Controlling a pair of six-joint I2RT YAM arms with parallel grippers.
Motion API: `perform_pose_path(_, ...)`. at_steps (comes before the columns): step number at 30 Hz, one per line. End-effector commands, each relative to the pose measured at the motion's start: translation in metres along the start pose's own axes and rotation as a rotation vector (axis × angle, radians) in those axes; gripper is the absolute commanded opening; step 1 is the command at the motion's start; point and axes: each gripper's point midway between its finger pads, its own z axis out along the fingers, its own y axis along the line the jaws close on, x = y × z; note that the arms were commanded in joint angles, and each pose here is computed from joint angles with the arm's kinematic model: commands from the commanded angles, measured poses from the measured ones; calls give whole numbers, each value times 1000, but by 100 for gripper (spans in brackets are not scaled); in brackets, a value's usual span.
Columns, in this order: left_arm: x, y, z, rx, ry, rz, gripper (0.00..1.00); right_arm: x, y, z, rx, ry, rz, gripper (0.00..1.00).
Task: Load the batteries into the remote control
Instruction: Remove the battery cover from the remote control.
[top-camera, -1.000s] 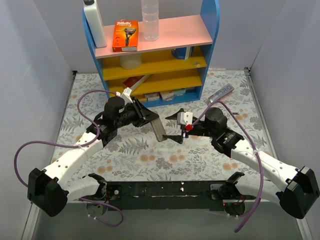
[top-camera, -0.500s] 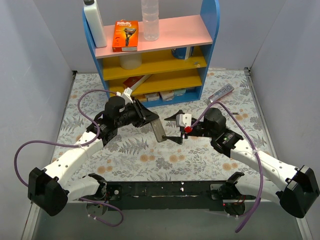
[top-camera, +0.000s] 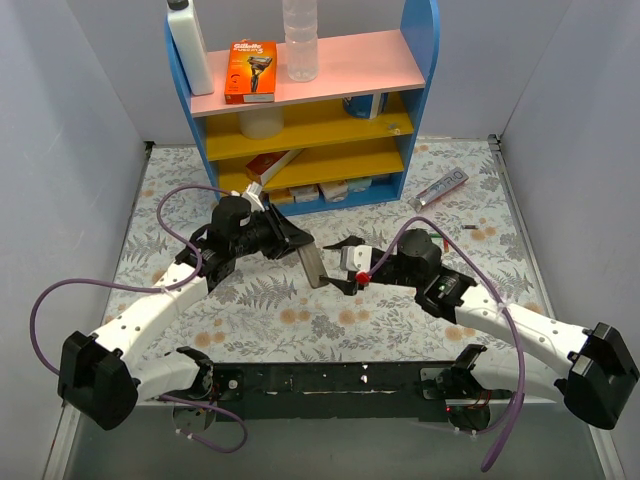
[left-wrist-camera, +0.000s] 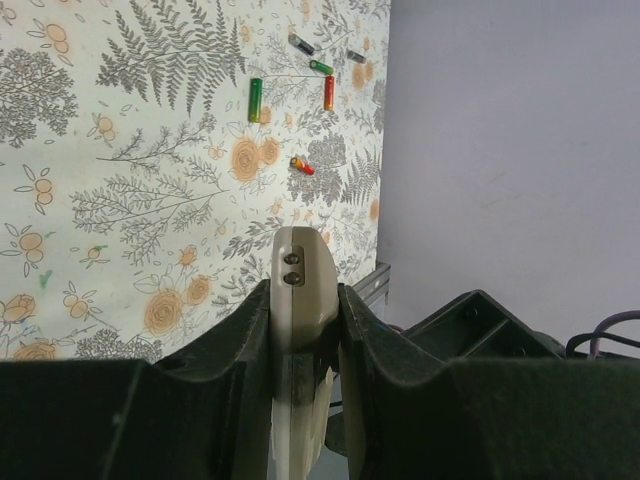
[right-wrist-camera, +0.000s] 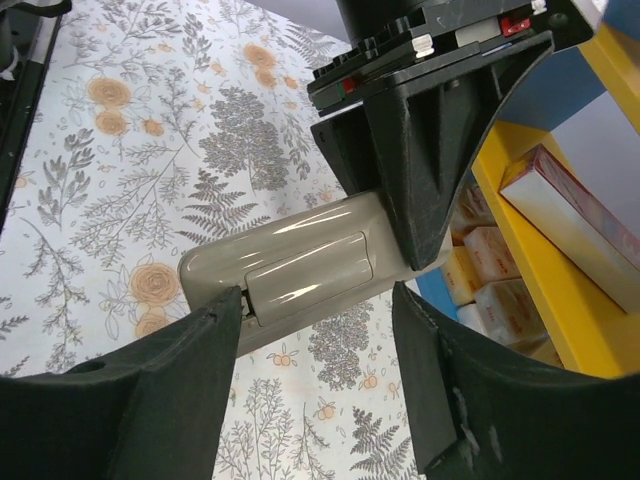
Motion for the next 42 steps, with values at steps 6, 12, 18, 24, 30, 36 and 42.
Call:
perform_pose_path(6,29,-11,-6,87,123,-50,0,14,-35,4,231,-11,-76,61)
perform_pose_path(12,27,33,8,-31,78,43,0,41,-26,11,223,31,-57,60)
perform_pose_path(18,14,58,23,-83,10,143,0,72,-11,16,206,75,-23,59)
perform_pose_path(24,17,76,38,-123,42,178,0,89,-9,17,225,102,-11,59)
perform_pose_path(30,22,96,44,-174,72,191,0,98,-15,20,265,114,-13,58)
perform_pose_path(36,24,111,45,-234,89,213,0,104,-18,24,280,122,-8,57)
perform_pose_path(42,17,121,47,-284,52,202,0,111,-12,27,259,136,4,57)
